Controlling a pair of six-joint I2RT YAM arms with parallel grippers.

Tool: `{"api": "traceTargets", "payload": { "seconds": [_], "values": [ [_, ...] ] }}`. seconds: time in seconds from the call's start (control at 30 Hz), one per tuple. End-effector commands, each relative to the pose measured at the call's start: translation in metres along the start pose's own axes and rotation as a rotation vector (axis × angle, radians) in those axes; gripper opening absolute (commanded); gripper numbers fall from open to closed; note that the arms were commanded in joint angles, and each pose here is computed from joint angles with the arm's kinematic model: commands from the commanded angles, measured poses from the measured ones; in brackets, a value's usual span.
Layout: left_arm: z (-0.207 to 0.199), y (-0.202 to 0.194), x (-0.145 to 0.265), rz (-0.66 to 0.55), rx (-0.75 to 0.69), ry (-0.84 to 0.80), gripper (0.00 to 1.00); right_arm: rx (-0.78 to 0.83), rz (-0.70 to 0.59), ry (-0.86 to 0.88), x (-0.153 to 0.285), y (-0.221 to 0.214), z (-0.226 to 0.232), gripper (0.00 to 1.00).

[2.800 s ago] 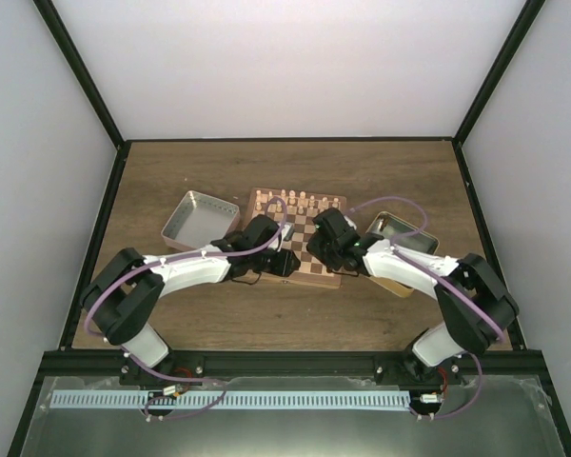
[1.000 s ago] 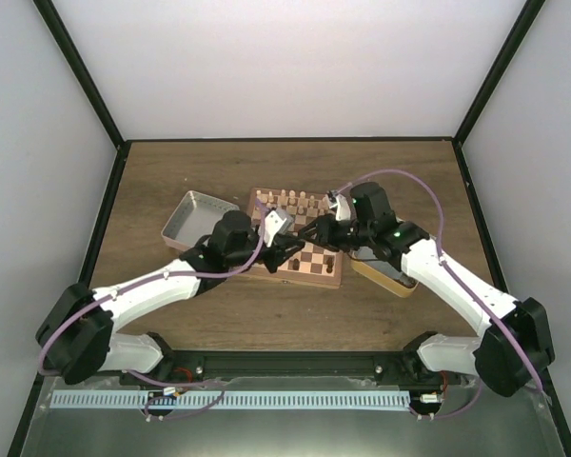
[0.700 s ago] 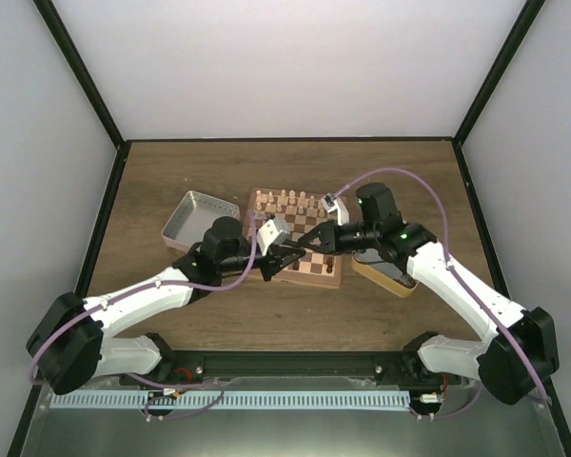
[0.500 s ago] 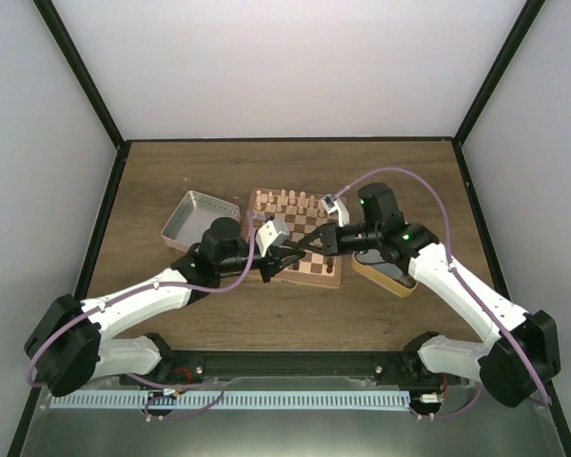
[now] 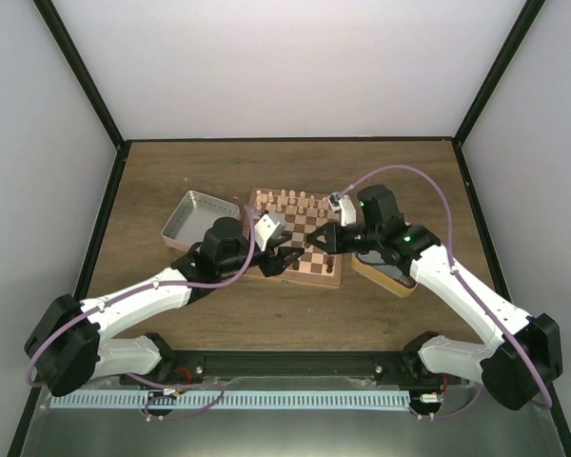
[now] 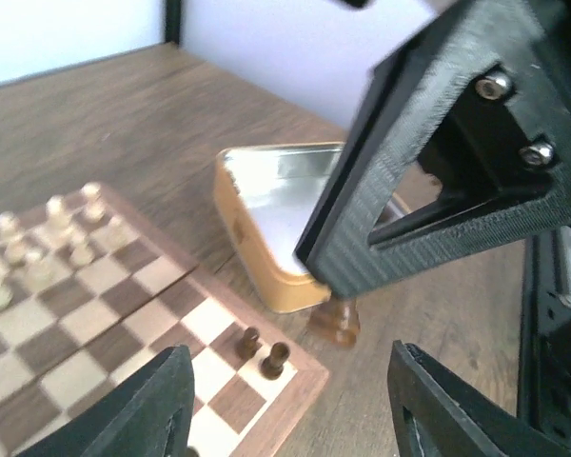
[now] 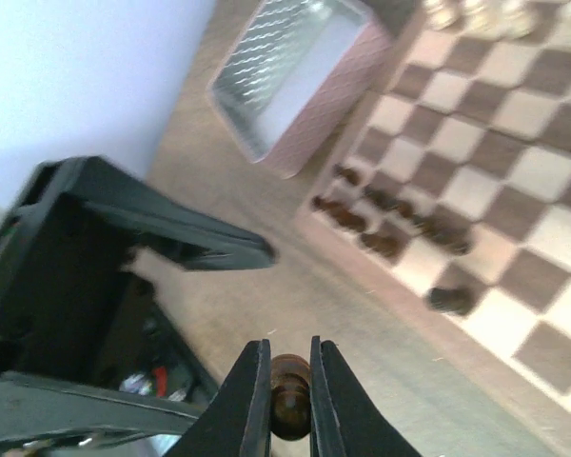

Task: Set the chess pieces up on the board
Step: Place the chess piece on the chessboard.

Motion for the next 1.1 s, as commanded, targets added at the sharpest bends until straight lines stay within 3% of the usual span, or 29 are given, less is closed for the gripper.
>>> {"api": "traceTargets", "payload": {
  "seconds": [0.0,0.1,0.37,0.67,1.07],
  "values": [
    [0.033,0.001,0.010,0.113,0.153,0.258,0.59,0.027,-0.187,-0.293,0.003,0.027,-0.034,0.01],
    [0.049,0.011,0.026,0.179,0.229,0.409,0.62,0.036,-0.233,-0.471,-0.007,0.031,-0.062,0.01],
    [0.061,0.020,0.068,0.139,0.257,0.610,0.64,0.098,-0.194,-0.709,-0.049,0.020,-0.097,0.01],
    [0.059,0.032,0.093,0.053,0.232,0.658,0.67,0.112,-0.147,-0.760,-0.081,0.009,-0.120,0.02],
    [0.055,0.028,0.086,0.065,0.228,0.614,0.67,0.094,-0.118,-0.757,-0.094,0.003,-0.131,0.05]
  ]
}}
Point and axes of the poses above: each gripper's point midway between its finger pads, its own x axis back along the fingers, its own z axis along the line the jaws close on, y = z × x, the point moved 4 cm from there along x, back along the fingers, and after that the axes turned 14 degrees about -x, right-handed, at the moved point
